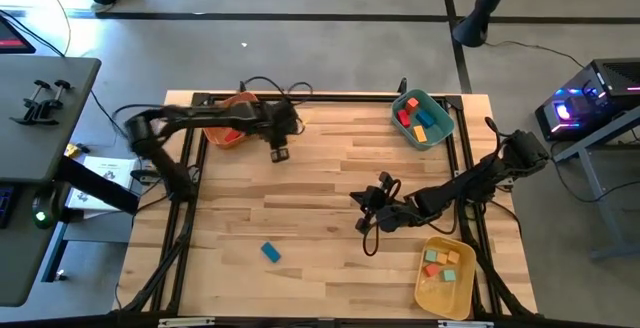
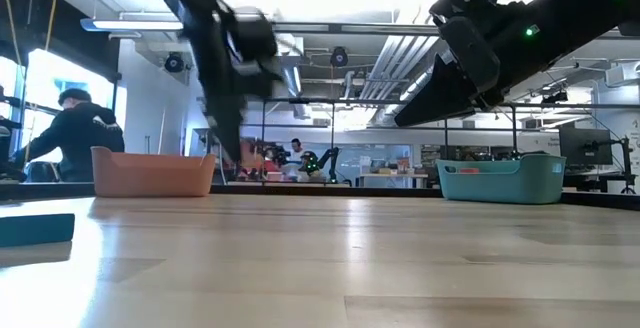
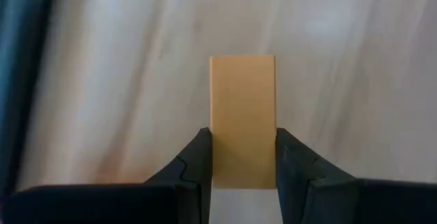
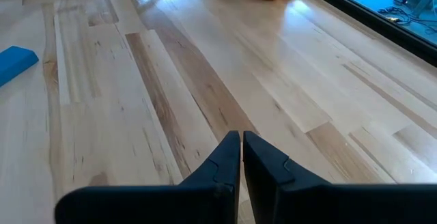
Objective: Sort blocks by size
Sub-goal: Put the thin yellow rectangular block into the orange bin, then put the thin blue rectangular block into the orange bin
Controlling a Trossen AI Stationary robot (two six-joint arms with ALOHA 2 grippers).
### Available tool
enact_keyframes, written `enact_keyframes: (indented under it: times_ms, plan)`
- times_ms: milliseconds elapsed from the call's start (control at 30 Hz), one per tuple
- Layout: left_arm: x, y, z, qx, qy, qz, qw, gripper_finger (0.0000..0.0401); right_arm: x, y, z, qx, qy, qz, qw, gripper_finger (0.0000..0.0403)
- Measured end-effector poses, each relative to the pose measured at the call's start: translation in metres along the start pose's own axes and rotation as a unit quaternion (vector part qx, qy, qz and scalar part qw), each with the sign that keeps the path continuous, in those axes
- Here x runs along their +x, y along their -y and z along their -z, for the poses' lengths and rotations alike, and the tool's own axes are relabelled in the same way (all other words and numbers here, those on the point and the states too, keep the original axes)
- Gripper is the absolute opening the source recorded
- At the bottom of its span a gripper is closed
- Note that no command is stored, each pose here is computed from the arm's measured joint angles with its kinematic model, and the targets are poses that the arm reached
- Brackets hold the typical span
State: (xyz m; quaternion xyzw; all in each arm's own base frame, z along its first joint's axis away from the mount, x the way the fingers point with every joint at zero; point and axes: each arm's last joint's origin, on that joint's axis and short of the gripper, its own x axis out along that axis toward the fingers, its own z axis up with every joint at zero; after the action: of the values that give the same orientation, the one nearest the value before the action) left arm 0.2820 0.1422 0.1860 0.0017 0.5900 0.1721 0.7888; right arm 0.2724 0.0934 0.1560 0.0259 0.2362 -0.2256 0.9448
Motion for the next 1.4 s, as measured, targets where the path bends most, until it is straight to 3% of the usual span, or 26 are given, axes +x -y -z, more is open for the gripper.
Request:
enact_keyframes:
  times_ms: [200,367,633,933,1100,1267,1333,1400]
  plan:
    - [-0.074,-0.009,0.026,-0.074,0.004,-0.115,0.991,0.0082,0.0,0.0,0.0,0.0,0.0,-0.001,1.0,0.0013]
    - [-0.1,-0.039,0.052,-0.182,-0.004,-0.164,0.97,0.0082,0.0,0.0,0.0,0.002,-0.002,-0.004,1.0,0.0013]
    - [-0.063,-0.059,0.089,-0.235,-0.057,-0.168,0.956,0.0086,0.0,-0.001,0.0,0.004,-0.005,-0.011,1.0,0.0013]
    - [-0.024,-0.06,0.117,-0.246,-0.043,-0.183,0.951,0.0155,0.003,0.002,-0.002,0.006,-0.003,-0.005,1.0,0.0013]
    - [-0.026,-0.066,0.117,-0.239,-0.04,-0.189,0.952,0.0191,0.008,0.008,-0.004,0.014,-0.004,0.006,1.0,0.0013]
    - [-0.048,-0.066,0.112,-0.253,-0.054,-0.172,0.951,0.0213,0.009,0.009,-0.005,0.017,-0.002,0.005,1.0,0.0013]
    - [-0.059,-0.057,0.106,-0.248,-0.012,-0.134,0.959,0.0213,0.009,0.009,-0.005,0.017,-0.002,0.005,1.0,0.0013]
    - [-0.07,-0.041,0.099,-0.225,0.042,-0.057,0.972,0.0208,0.009,0.009,-0.005,0.019,-0.002,0.005,1.0,0.0013]
